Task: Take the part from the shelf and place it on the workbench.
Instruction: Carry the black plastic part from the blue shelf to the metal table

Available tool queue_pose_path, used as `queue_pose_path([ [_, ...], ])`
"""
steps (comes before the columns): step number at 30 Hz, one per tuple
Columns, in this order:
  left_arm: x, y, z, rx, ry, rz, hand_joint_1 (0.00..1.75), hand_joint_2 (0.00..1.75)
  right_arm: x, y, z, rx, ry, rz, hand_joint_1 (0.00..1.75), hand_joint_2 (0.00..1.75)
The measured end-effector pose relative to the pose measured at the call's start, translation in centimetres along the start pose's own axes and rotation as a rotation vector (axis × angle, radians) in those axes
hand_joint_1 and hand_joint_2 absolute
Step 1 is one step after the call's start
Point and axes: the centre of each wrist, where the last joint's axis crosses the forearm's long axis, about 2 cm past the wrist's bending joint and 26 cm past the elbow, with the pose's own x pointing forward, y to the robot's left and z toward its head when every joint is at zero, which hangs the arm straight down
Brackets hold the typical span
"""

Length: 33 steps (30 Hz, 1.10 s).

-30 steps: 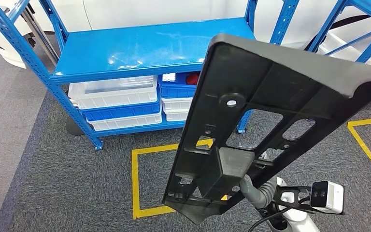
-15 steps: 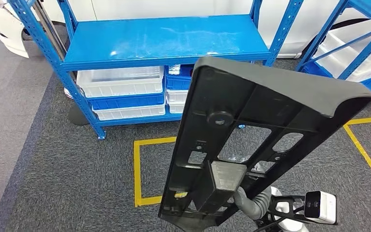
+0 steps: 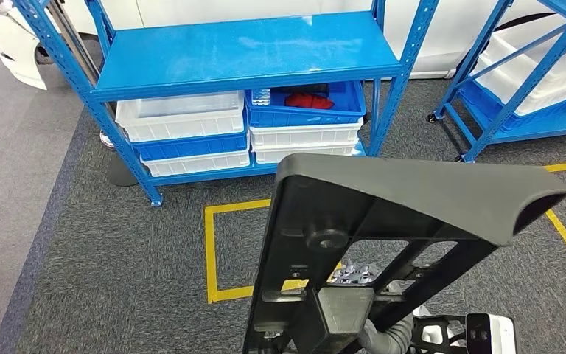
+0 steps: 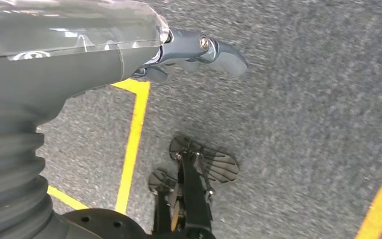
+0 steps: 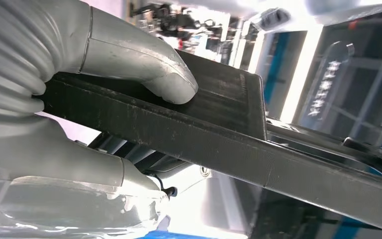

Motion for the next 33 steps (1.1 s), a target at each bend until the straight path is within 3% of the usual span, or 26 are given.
queue_pose_path([
  [33, 0.4, -0.5, -0.1, -0.022, -0.002, -0.004, 0.0, 1.75, -1.5, -0.1, -2.7, -0.139, -0.069, 0.088, 1.75, 1.75],
])
